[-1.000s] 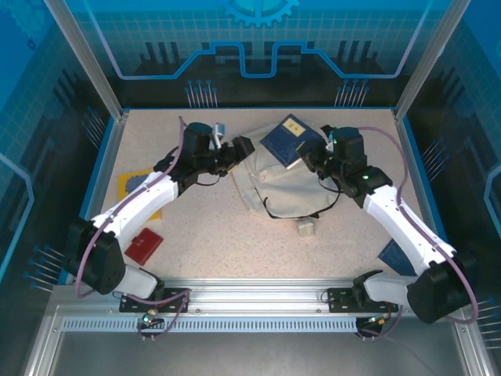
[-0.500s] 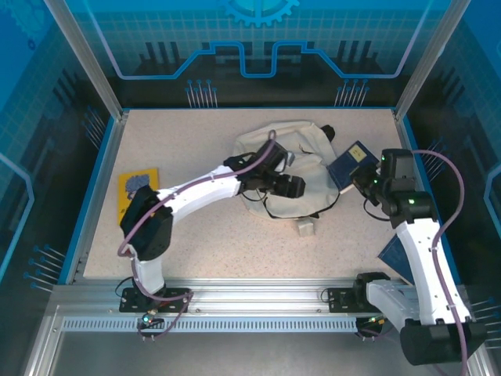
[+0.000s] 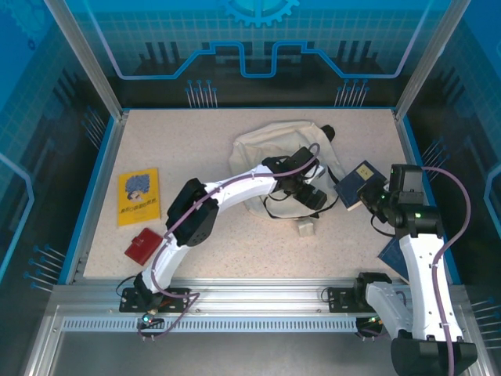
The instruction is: Pack books, pencil case, and school supplies into a backpack
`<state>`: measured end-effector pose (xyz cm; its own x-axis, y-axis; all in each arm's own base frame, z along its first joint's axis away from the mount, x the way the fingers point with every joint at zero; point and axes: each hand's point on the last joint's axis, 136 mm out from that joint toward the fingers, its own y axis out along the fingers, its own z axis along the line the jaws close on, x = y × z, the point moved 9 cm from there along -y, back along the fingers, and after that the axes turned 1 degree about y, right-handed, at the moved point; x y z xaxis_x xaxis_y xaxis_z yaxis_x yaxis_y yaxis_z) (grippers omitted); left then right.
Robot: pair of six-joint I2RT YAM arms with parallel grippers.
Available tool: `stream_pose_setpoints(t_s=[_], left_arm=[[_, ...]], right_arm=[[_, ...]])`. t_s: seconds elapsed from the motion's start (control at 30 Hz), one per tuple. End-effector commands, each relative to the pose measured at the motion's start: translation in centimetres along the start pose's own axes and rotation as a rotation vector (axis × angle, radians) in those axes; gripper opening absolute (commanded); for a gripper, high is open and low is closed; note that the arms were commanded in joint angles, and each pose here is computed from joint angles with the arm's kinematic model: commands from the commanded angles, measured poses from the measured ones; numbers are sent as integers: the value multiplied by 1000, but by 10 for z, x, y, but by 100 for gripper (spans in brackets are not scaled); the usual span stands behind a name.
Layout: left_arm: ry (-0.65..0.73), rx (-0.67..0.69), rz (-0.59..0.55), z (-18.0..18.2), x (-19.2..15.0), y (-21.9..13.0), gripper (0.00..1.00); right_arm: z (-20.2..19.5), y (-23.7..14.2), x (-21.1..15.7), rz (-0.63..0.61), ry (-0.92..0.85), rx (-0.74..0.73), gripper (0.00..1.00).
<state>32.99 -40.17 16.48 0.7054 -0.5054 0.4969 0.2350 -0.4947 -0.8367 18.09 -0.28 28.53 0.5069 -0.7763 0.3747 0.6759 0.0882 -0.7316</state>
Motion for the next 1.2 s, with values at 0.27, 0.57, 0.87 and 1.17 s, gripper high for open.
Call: stream_pose_setpoints(t_s=[0.27,0.57,0.87,1.17], left_arm=[[177,73,121,7,-2,19,78],[123,74,104,15,4,14,33],[70,9,5,19,20,-24,0],[191,-8,30,20,4,-38,55]], right_arm=[[-2,-5,-1,-10,-2,28,2],[-4,-8,-2,-18,1,20,2],[-4,-10,-2,-27,6,19,2],[-5,-11,-3,-26,6,24,3]])
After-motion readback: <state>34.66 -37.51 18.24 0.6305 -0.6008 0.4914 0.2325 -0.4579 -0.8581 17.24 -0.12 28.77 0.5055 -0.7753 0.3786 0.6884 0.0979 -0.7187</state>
